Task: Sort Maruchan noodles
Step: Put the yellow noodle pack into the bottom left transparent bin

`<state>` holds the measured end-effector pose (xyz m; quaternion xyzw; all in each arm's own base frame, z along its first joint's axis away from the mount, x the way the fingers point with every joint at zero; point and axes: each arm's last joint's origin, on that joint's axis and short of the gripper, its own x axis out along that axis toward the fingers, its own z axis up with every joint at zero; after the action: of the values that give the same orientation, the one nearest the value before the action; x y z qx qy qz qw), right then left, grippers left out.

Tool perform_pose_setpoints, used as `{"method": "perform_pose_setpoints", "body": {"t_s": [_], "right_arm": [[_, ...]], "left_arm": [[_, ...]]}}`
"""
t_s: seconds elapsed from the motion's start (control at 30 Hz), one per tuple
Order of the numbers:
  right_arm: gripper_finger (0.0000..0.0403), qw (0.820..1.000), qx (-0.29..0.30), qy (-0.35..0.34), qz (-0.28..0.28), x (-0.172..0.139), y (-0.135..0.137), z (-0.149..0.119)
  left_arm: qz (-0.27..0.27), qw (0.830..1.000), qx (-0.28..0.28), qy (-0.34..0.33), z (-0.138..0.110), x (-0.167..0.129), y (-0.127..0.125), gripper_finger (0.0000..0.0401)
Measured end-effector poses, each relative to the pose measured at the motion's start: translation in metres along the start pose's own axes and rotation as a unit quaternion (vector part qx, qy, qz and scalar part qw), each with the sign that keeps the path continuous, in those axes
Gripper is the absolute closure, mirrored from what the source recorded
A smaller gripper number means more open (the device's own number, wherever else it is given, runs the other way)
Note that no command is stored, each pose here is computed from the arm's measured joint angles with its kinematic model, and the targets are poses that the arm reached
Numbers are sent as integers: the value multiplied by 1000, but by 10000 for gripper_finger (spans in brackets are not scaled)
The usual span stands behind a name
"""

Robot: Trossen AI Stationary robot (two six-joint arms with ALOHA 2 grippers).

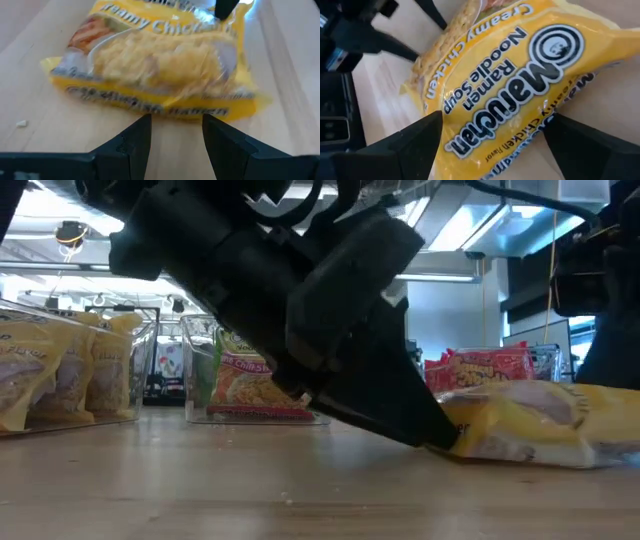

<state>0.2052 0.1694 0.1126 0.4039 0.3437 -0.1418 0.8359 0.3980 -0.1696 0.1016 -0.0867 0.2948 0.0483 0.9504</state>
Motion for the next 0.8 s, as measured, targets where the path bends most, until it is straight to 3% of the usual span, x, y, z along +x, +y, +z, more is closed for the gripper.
{"method": "perform_pose_setpoints", "body": {"t_s": [0.23,0.6,0.8], "right_arm": [[64,998,-17,-53,37,15,4,-5],[64,987,-57,-111,101,14,25,1],[64,983,-92,-120,105,15,34,6]], "left_arm": [[-17,1000,5,6,0,0,-1,232],[-83,996,10,21,-2,-4,-12,232],[-126,991,31,-21,3,-9,-26,232]]}}
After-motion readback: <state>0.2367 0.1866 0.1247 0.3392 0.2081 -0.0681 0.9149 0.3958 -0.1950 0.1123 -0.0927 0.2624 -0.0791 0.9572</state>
